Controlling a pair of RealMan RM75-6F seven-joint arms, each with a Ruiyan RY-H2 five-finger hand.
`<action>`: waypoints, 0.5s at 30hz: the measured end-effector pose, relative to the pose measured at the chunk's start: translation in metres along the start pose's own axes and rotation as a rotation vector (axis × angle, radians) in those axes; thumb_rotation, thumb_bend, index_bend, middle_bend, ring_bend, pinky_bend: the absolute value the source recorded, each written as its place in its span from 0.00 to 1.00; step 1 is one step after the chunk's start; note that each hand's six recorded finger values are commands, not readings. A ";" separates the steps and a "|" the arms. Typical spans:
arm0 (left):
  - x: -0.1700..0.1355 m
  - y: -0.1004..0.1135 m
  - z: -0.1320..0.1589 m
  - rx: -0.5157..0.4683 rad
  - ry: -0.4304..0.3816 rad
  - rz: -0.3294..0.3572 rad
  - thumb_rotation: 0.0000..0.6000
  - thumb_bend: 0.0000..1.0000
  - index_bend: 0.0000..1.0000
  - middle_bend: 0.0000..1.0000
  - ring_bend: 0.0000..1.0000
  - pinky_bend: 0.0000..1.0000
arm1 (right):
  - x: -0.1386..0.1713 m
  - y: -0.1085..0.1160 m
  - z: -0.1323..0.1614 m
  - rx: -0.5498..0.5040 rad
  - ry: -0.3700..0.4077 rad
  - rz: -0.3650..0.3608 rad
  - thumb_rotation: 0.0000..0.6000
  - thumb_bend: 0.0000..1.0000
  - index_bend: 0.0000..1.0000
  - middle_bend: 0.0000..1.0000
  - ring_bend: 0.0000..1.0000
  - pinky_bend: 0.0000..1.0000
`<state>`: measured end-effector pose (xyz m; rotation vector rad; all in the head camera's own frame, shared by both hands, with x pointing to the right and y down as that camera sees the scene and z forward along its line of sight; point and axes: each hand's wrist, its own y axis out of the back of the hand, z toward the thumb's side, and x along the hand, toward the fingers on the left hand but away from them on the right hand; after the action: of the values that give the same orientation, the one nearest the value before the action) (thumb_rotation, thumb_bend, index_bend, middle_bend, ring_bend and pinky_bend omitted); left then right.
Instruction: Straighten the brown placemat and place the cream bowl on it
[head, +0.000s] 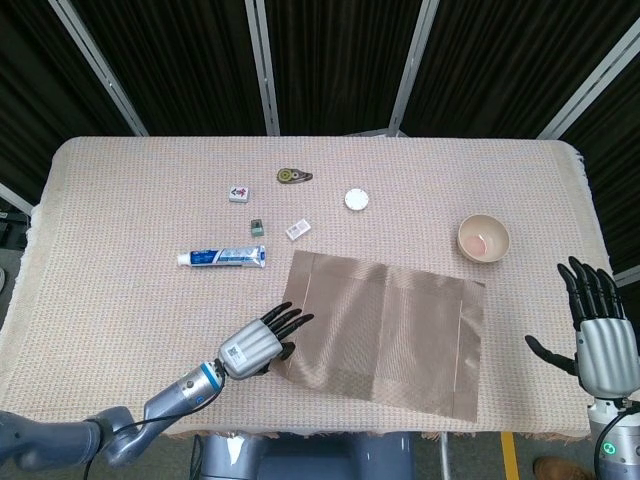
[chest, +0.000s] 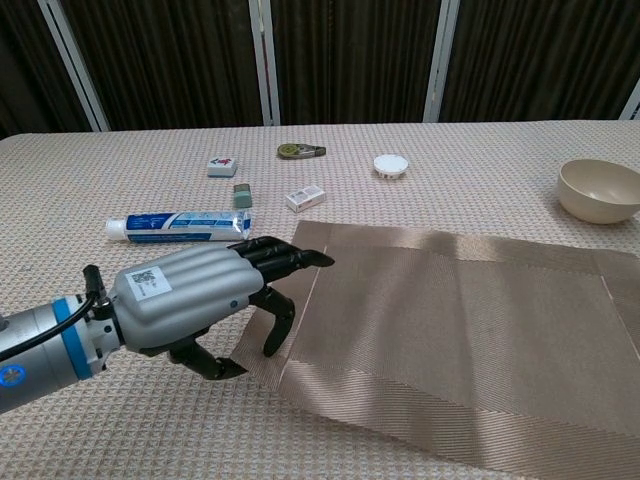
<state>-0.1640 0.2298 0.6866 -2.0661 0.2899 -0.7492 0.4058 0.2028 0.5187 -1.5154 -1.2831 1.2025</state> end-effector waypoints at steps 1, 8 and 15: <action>-0.004 0.001 0.001 0.007 0.007 -0.013 1.00 0.51 0.70 0.00 0.00 0.00 | 0.000 0.000 0.000 0.000 0.001 -0.001 1.00 0.00 0.00 0.00 0.00 0.00; -0.036 0.001 -0.001 0.027 0.083 -0.136 1.00 0.51 0.70 0.00 0.00 0.00 | 0.001 0.002 0.002 0.000 0.005 -0.005 1.00 0.00 0.00 0.00 0.00 0.00; -0.066 -0.006 0.001 0.004 0.126 -0.228 1.00 0.51 0.70 0.00 0.00 0.00 | 0.002 0.002 0.003 0.002 0.008 -0.009 1.00 0.00 0.00 0.00 0.00 0.00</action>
<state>-0.2156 0.2643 0.6648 -2.0736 0.1225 -1.0195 0.4035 0.2044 0.5153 -1.5102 -1.2821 1.1910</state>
